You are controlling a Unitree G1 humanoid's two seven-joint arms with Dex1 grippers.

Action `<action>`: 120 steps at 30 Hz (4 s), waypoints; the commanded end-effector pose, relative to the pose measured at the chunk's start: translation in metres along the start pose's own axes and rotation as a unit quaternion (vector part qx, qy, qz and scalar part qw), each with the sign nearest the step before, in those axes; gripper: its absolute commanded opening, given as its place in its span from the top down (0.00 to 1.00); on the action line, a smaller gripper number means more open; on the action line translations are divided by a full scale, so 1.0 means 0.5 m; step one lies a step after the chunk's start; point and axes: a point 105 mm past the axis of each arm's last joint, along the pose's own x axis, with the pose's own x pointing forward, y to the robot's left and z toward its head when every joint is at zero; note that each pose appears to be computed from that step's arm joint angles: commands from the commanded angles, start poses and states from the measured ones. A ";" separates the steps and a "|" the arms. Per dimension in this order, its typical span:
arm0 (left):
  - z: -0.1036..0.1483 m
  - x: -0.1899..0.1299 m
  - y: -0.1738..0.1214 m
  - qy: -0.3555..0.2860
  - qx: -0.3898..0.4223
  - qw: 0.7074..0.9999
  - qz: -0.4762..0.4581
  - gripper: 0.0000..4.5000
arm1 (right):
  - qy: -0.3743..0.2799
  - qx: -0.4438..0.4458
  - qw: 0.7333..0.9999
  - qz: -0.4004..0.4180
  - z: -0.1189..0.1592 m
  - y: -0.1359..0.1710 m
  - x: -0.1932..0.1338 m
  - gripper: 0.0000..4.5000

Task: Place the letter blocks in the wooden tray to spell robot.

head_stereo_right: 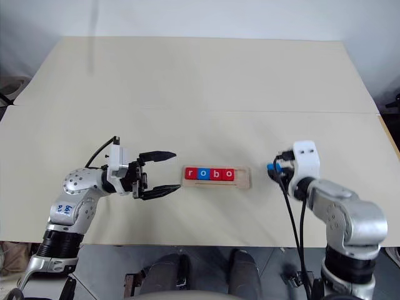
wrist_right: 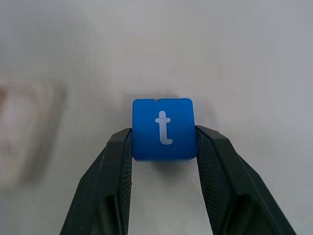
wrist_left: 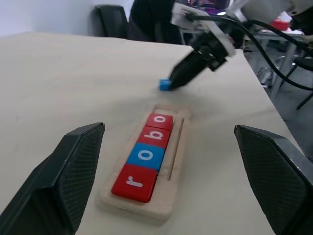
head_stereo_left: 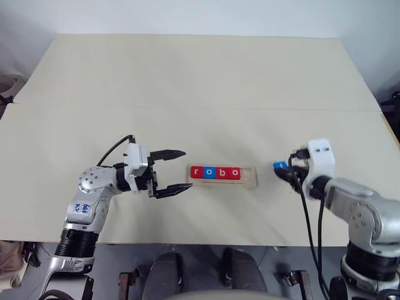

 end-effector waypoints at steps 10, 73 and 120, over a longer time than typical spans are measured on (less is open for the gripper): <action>0.024 0.004 0.002 -0.011 0.025 1.000 -0.006 0.00 | -0.024 -0.142 0.984 0.107 0.045 -0.010 -0.027 0.00; 0.047 -0.010 -0.024 -0.002 0.045 0.999 0.023 0.00 | 0.016 -0.454 0.777 0.436 0.116 0.090 0.059 0.01; 0.016 -0.115 -0.009 0.051 0.019 0.994 0.095 0.00 | -0.206 -0.345 0.837 0.371 0.066 0.001 -0.064 0.30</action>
